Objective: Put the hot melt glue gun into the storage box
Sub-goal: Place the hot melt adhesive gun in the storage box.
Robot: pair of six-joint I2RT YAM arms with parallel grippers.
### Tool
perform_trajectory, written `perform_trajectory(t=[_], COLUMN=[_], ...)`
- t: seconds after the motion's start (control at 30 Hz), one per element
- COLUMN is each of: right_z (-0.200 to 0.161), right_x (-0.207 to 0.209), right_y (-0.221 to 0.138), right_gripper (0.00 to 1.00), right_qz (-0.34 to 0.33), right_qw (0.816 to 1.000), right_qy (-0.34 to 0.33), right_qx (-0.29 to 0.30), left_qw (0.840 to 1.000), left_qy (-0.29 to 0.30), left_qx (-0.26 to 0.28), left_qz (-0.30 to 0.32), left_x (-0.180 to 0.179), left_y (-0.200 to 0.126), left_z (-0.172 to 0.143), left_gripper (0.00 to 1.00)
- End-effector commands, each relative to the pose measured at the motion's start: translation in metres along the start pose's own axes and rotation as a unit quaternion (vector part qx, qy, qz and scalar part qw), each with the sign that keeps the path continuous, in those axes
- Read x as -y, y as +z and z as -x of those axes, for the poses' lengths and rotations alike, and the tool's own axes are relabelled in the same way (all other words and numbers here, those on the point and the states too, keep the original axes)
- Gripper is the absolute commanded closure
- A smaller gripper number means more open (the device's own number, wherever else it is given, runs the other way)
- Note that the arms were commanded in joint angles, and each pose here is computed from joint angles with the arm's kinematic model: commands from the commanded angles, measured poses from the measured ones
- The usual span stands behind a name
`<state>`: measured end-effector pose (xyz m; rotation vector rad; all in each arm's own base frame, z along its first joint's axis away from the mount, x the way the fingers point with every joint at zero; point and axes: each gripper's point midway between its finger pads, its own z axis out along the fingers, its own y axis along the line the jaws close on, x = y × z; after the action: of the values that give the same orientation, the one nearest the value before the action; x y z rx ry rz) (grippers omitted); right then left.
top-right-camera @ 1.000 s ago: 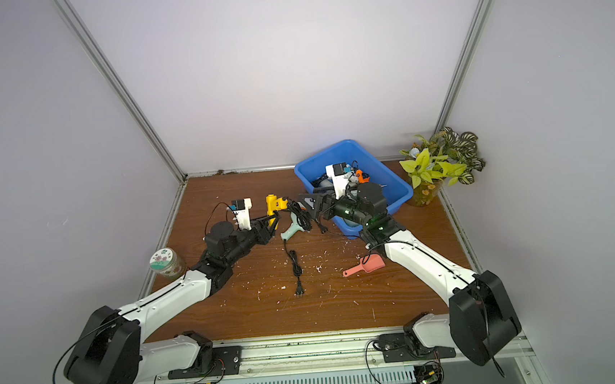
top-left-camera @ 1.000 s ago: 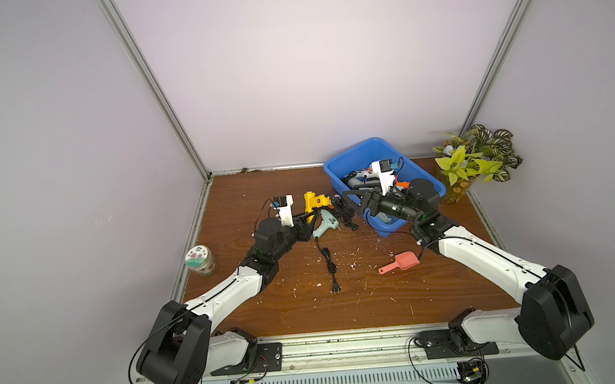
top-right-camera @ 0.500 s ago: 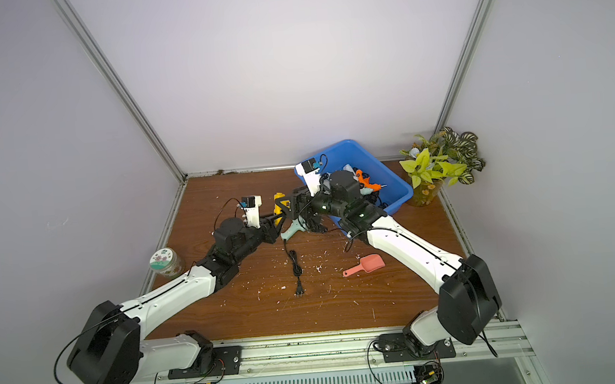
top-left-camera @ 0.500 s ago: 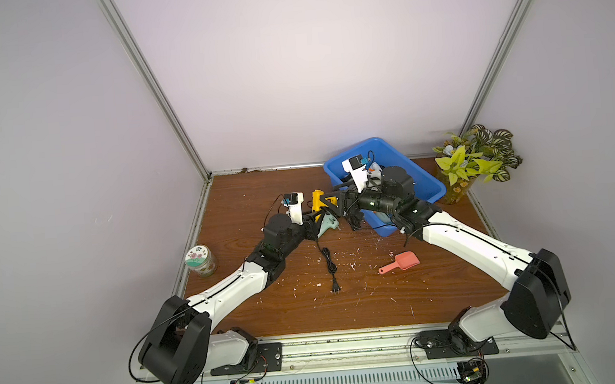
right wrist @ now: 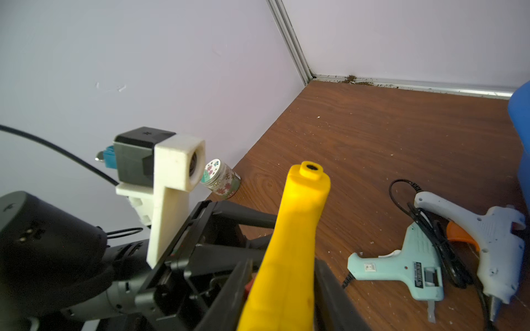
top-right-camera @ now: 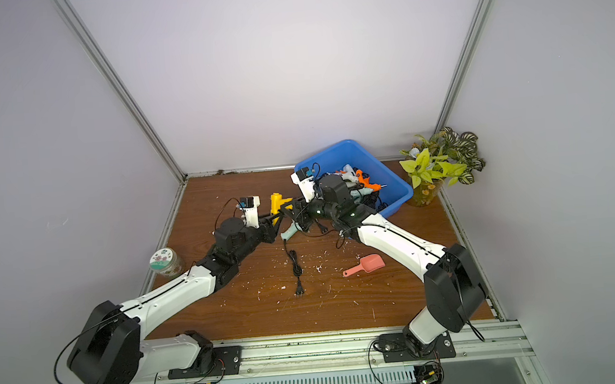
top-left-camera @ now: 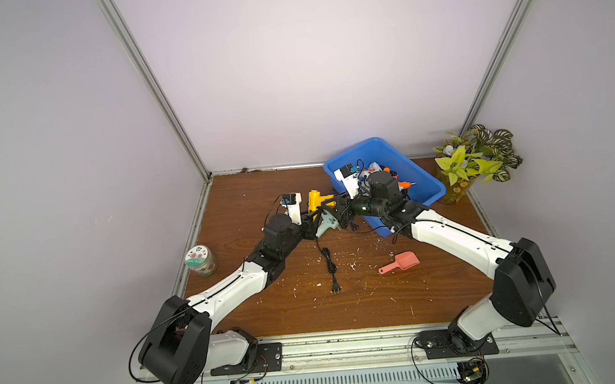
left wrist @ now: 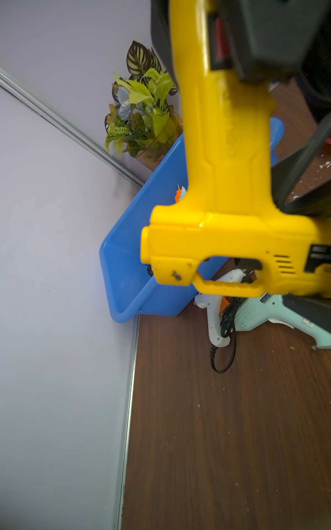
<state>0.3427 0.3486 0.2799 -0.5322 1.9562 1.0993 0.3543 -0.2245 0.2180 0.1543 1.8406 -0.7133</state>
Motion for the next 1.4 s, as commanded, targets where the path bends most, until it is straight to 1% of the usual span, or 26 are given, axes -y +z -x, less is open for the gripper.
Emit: perform_trajectory(t=[0.0,0.03,0.07,0.1,0.13,0.2,0.27,0.4,0.43,0.57,0.63,0.73,0.83,0.9,1.03,1.17,1.37], right_z=[0.023,0.024,0.025,0.026,0.027,0.032,0.038,0.061,0.070,0.098,0.111,0.124,0.133,0.136,0.139,0.138,0.131], right_x=[-0.013,-0.013,-0.013,-0.012,-0.011,-0.009,-0.008,0.000,0.004,0.027,0.048,0.081,0.118,0.141,0.178,0.211,0.250], right_y=[-0.010,-0.010,-0.011,-0.012,-0.013,-0.017,-0.022,-0.036,-0.042,-0.065,-0.079,-0.101,-0.123,-0.132,-0.135,-0.137,-0.129], right_gripper=[0.74,0.79,0.83,0.86,0.89,0.93,0.95,0.96,0.96,0.95,0.94,0.95,0.94,0.94,0.94,0.93,0.94], right_qz=[0.012,0.012,0.010,0.007,0.002,-0.010,-0.020,-0.057,-0.069,-0.114,-0.139,-0.166,-0.201,-0.224,-0.261,-0.307,-0.343], right_qw=[0.999,0.999,0.999,0.999,0.999,0.998,0.997,0.992,0.990,0.981,0.974,0.964,0.949,0.941,0.929,0.911,0.899], right_qy=[-0.015,-0.014,-0.014,-0.015,-0.014,-0.016,-0.021,-0.039,-0.044,-0.059,-0.056,-0.039,-0.019,-0.011,0.000,0.011,0.030], right_qx=[0.043,0.044,0.047,0.048,0.052,0.060,0.071,0.102,0.112,0.147,0.169,0.205,0.241,0.254,0.262,0.275,0.269], left_qw=[0.999,0.999,0.999,0.999,0.999,0.998,0.997,0.995,0.994,0.992,0.992,0.993,0.994,0.994,0.995,0.997,0.997], left_qy=[0.003,0.002,0.002,0.001,0.001,0.000,-0.003,-0.005,-0.006,-0.007,-0.008,-0.007,-0.006,-0.005,-0.004,-0.003,0.002], left_qx=[0.032,0.031,0.031,0.031,0.032,0.035,0.045,0.069,0.076,0.103,0.112,0.112,0.110,0.106,0.095,0.082,0.073], left_qz=[-0.036,-0.038,-0.039,-0.041,-0.043,-0.051,-0.062,-0.075,-0.077,-0.065,-0.049,-0.029,-0.021,-0.021,-0.014,-0.004,0.006], left_x=[0.020,0.020,0.020,0.021,0.021,0.024,0.028,0.033,0.033,0.029,0.022,0.015,0.012,0.012,0.008,0.004,0.001], left_y=[-0.001,0.000,0.000,0.001,0.000,0.000,-0.004,-0.014,-0.018,-0.032,-0.037,-0.039,-0.039,-0.038,-0.034,-0.029,-0.026], left_z=[0.021,0.020,0.020,0.020,0.020,0.021,0.025,0.033,0.035,0.043,0.044,0.043,0.041,0.039,0.033,0.027,0.024], left_gripper=[1.00,1.00,0.97,0.94,0.87,0.70,0.47,0.05,0.01,0.01,0.01,0.01,0.01,0.01,0.01,0.01,0.01])
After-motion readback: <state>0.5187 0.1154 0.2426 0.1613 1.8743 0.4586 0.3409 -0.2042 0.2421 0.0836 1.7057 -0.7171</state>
